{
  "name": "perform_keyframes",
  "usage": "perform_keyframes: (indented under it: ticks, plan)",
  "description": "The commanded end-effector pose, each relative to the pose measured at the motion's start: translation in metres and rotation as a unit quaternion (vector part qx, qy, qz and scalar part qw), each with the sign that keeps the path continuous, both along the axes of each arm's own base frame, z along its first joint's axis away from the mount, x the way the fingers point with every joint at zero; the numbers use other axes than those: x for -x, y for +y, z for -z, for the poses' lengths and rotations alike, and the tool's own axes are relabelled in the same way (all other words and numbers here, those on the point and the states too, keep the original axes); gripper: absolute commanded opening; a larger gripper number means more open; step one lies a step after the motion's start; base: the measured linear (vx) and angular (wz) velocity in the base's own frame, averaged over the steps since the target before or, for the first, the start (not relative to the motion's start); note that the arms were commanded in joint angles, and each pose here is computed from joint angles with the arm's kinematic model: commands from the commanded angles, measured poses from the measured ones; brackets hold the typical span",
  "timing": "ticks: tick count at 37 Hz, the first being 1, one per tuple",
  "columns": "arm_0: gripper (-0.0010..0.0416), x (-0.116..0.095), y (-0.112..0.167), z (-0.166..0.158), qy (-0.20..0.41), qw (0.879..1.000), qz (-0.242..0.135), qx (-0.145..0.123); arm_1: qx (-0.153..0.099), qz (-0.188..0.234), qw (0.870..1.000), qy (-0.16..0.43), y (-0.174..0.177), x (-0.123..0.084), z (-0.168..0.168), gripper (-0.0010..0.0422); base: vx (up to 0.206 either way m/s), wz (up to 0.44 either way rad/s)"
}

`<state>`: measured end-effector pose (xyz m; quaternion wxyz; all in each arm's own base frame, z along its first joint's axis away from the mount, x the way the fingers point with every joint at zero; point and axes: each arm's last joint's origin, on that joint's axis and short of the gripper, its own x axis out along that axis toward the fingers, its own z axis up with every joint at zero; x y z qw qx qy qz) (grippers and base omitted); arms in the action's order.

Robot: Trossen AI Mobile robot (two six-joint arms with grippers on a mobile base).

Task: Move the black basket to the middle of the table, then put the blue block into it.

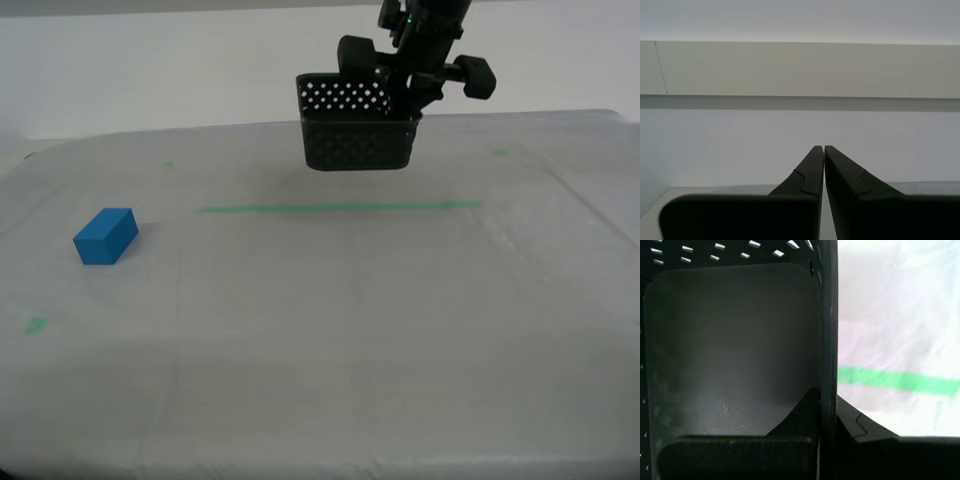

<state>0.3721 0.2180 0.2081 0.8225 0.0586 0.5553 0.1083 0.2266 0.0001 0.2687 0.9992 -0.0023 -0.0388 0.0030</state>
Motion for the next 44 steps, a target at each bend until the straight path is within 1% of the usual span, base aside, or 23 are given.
perform_keyframes:
  ticks: [1, 7, 13, 20, 24, 31, 35, 38, 44]
  plan:
    - [-0.0001, 0.005, 0.006, 0.008, -0.003, 1.000, 0.001, -0.005, -0.001, 0.000, 1.000, -0.003, 0.000, 0.000, -0.001, 0.0000, 0.000, 0.000]
    - [-0.0001, 0.011, 0.008, 0.021, 0.009, 1.000, 0.021, -0.012, -0.001, 0.000, 1.000, -0.003, 0.000, 0.000, -0.001, 0.0000, 0.000, 0.000]
    - [-0.0001, 0.015, 0.006, 0.033, 0.014, 0.999, 0.039, -0.007, -0.001, 0.000, 1.000, -0.003, 0.000, 0.000, -0.001, 0.0000, 0.000, 0.000]
    - [-0.0001, 0.017, 0.005, 0.044, 0.004, 0.999, 0.043, -0.010, -0.001, 0.000, 1.000, -0.003, 0.000, 0.000, -0.001, 0.0000, 0.000, 0.000]
    - [-0.0001, 0.016, 0.005, 0.056, 0.011, 0.999, 0.044, -0.007, -0.001, 0.000, 1.000, -0.002, 0.000, 0.000, -0.001, 0.0000, 0.000, 0.000]
    - [-0.0001, 0.011, 0.010, 0.074, 0.009, 0.999, 0.043, -0.009, -0.001, 0.000, 1.000, -0.002, 0.000, 0.000, -0.001, 0.0000, 0.000, 0.000]
    - [-0.0001, 0.010, 0.011, 0.074, 0.005, 0.999, 0.046, -0.008, -0.001, 0.000, 1.000, -0.003, 0.000, 0.000, -0.001, 0.0000, 0.000, 0.000]
    - [-0.0001, 0.009, 0.011, 0.074, -0.001, 0.999, 0.050, -0.001, -0.001, 0.000, 1.000, -0.003, 0.000, 0.000, -0.001, 0.0000, 0.000, 0.000]
    - [-0.0001, 0.008, 0.011, 0.074, -0.008, 0.999, 0.051, -0.002, -0.001, 0.000, 1.000, -0.003, 0.000, 0.000, -0.001, 0.0000, 0.000, 0.000]
